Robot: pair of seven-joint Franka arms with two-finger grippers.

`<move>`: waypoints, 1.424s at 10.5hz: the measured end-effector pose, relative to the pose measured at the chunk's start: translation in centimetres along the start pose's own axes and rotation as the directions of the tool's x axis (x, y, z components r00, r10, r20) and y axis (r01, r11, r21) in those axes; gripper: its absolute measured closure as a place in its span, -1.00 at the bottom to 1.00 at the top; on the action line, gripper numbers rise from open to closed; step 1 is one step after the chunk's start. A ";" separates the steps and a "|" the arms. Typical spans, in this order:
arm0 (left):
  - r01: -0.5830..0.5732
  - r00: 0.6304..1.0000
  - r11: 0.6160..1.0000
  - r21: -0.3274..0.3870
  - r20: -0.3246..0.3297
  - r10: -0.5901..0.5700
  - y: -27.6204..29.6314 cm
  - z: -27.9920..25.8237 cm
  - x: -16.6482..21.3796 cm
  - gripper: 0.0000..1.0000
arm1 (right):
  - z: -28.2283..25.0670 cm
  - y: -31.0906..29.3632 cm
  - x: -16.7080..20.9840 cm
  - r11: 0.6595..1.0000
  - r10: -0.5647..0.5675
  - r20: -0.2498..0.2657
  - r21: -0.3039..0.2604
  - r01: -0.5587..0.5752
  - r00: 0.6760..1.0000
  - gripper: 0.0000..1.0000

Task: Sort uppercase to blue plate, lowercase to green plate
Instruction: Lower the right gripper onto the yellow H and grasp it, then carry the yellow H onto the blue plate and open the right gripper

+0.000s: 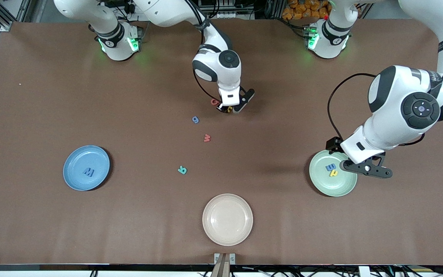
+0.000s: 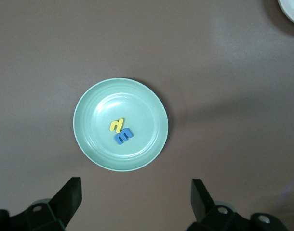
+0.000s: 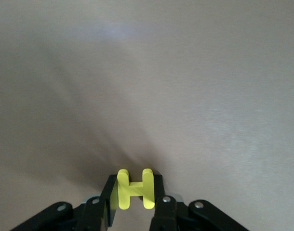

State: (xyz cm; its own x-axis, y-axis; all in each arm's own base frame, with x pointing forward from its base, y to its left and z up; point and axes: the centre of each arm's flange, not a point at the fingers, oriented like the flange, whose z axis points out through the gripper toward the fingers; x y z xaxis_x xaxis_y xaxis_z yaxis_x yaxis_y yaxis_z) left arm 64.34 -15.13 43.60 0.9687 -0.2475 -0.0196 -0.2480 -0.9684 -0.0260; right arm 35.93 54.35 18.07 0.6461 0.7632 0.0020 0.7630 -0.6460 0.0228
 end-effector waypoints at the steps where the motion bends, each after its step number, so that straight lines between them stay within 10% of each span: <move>1: -0.001 1.000 1.000 0.000 0.001 0.001 0.1 0.0 0.0 -1.00 | -0.4 1.8 0.3 1.000 0.028 0.018 -0.006 -0.028 0.999 0.33; 9: -0.012 1.000 0.996 -0.087 -0.015 0.011 16.5 -0.4 -1.3 -1.00 | -15.4 30.1 -3.9 0.914 0.404 0.162 -0.109 -0.390 0.900 0.33; 15: -0.024 0.999 0.984 -0.174 0.021 0.028 37.3 7.6 -4.2 -1.00 | -13.4 59.6 -24.0 0.901 0.434 0.191 -0.108 -0.420 0.881 0.33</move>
State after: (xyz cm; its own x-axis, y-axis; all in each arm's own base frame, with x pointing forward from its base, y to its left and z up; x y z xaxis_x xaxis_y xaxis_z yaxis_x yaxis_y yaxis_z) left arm 50.89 -50.01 35.13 0.9610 -0.2737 -0.0410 -0.2649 -0.9527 0.1490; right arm 65.63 -2.27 32.77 0.9034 0.3896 -0.1790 0.4139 -0.9013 0.1276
